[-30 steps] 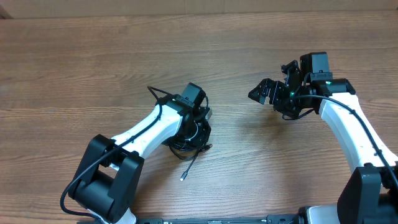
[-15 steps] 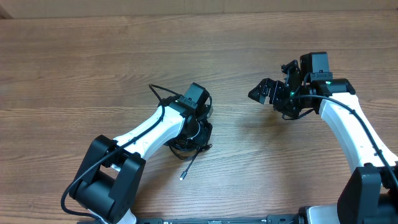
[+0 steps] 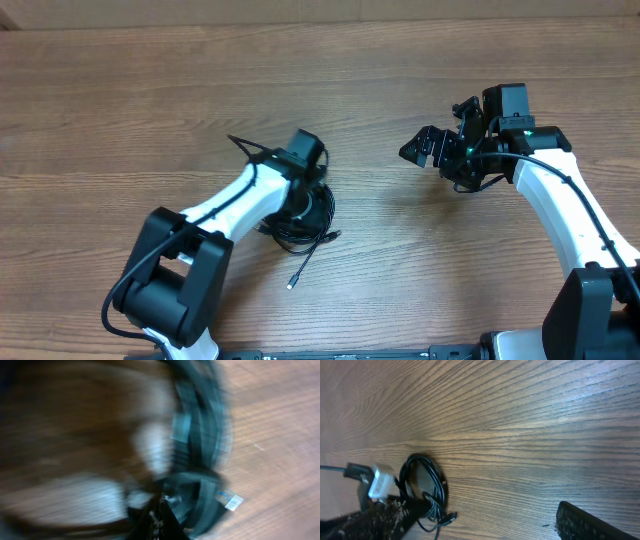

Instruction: Untangle cables

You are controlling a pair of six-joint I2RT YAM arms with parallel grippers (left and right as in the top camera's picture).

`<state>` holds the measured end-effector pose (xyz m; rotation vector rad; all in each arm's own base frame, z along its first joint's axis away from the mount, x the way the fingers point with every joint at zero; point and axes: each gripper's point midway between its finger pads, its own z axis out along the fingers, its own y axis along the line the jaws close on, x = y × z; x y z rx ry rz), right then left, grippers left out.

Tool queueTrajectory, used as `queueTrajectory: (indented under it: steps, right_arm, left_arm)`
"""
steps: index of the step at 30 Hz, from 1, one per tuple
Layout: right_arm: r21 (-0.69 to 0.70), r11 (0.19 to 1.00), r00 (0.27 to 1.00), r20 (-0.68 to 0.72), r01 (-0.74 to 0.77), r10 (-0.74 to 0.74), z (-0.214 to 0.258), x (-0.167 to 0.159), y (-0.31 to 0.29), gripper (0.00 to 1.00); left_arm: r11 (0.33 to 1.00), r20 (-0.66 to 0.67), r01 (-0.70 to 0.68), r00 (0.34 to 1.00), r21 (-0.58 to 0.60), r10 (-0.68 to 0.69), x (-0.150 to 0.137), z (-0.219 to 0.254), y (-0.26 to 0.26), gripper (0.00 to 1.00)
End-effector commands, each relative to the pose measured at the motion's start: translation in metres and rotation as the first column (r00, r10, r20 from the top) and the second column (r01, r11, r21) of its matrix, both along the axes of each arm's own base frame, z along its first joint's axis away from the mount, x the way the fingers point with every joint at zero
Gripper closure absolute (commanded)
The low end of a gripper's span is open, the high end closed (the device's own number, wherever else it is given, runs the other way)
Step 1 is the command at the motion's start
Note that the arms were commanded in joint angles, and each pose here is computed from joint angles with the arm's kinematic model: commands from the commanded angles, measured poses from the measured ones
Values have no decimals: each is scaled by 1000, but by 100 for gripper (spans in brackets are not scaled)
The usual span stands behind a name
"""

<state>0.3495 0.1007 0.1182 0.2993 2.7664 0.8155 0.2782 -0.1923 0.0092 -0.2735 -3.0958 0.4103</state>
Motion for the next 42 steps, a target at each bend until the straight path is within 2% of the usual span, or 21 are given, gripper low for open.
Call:
queueTrajectory:
  steps: [1, 5, 11, 14, 19, 24, 27, 31, 42]
  right_arm:
    - [-2, 1000, 1000, 22, -4, 4, 6, 5, 1, 0]
    - [-2, 1000, 1000, 23, -4, 4, 6, 6, 1, 0]
    - [-2, 1000, 1000, 22, -4, 4, 6, 5, 1, 0]
    - [-2, 1000, 1000, 22, -4, 4, 6, 5, 1, 0]
    - [-2, 1000, 1000, 23, -4, 4, 6, 6, 1, 0]
    - [-2, 1000, 1000, 23, -4, 4, 6, 6, 1, 0]
    - [-2, 1000, 1000, 22, -4, 4, 6, 5, 1, 0]
    - [-2, 1000, 1000, 23, -4, 4, 6, 6, 1, 0]
    - [-2, 1000, 1000, 22, -4, 4, 6, 5, 1, 0]
  left_arm:
    - [991, 31, -97, 995, 93, 95, 20, -7, 34, 96]
    - [987, 50, -139, 990, 84, 135, 33, 0, 44, 96]
    - [988, 93, -141, 986, 56, 135, 52, 38, 36, 96]
    - [992, 66, -116, 991, 55, 112, 45, 46, 29, 96]
    - [999, 12, -4, 1000, 52, 3, 18, 39, 9, 96]
    - [994, 35, 51, 998, 93, -55, 4, 27, -7, 96]
    - [987, 77, 68, 994, 144, -79, 3, 19, -10, 96]
    - [973, 160, 47, 984, 225, -84, 14, 10, -5, 96]
    - [967, 141, 48, 986, 249, -85, 11, 6, -1, 96]
